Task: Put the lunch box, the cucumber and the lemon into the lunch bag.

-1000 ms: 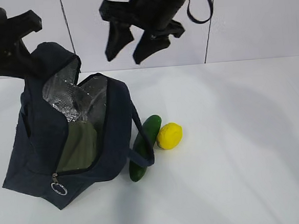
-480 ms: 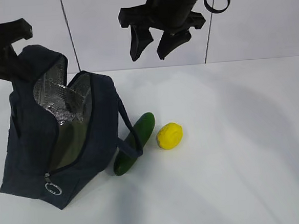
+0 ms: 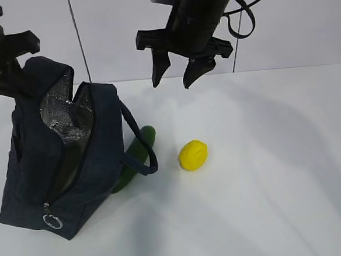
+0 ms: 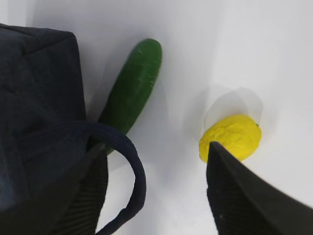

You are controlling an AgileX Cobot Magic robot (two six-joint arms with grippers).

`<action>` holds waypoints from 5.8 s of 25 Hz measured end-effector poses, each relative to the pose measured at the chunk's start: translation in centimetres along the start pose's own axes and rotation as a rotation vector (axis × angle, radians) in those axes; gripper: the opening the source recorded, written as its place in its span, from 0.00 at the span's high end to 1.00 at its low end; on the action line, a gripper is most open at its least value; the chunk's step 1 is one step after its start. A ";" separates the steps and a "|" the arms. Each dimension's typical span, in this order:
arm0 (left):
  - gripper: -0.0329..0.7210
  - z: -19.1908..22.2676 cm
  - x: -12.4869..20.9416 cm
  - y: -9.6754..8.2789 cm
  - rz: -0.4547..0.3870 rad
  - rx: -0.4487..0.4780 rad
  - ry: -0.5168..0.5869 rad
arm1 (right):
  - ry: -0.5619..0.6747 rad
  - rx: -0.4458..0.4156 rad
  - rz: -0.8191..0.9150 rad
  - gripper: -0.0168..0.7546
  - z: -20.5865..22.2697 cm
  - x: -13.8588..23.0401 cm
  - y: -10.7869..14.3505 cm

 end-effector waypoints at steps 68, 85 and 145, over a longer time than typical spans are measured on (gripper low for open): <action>0.96 0.6 0.2 3.9 0.101 -0.136 0.047 | 0.145 -0.096 0.300 0.49 16.8 2.9 2.4; 0.96 0.6 0.2 3.7 0.095 -0.129 0.044 | -0.040 0.025 0.030 0.49 8.8 -1.8 3.4; 0.97 0.6 -0.5 -0.6 -0.019 0.141 -0.005 | 0.164 -0.316 -0.062 0.50 3.5 5.8 11.1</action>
Point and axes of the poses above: a point on each arm's last joint axis where the gripper is mounted, z pointing out along that axis toward the gripper, y along the wrist's bending axis when the last joint is at zero, x = y × z, the point moved 7 cm from there along z, pointing out along that axis toward the gripper, and after that the axes turned 15 degrees about z, right-handed, at the moved point
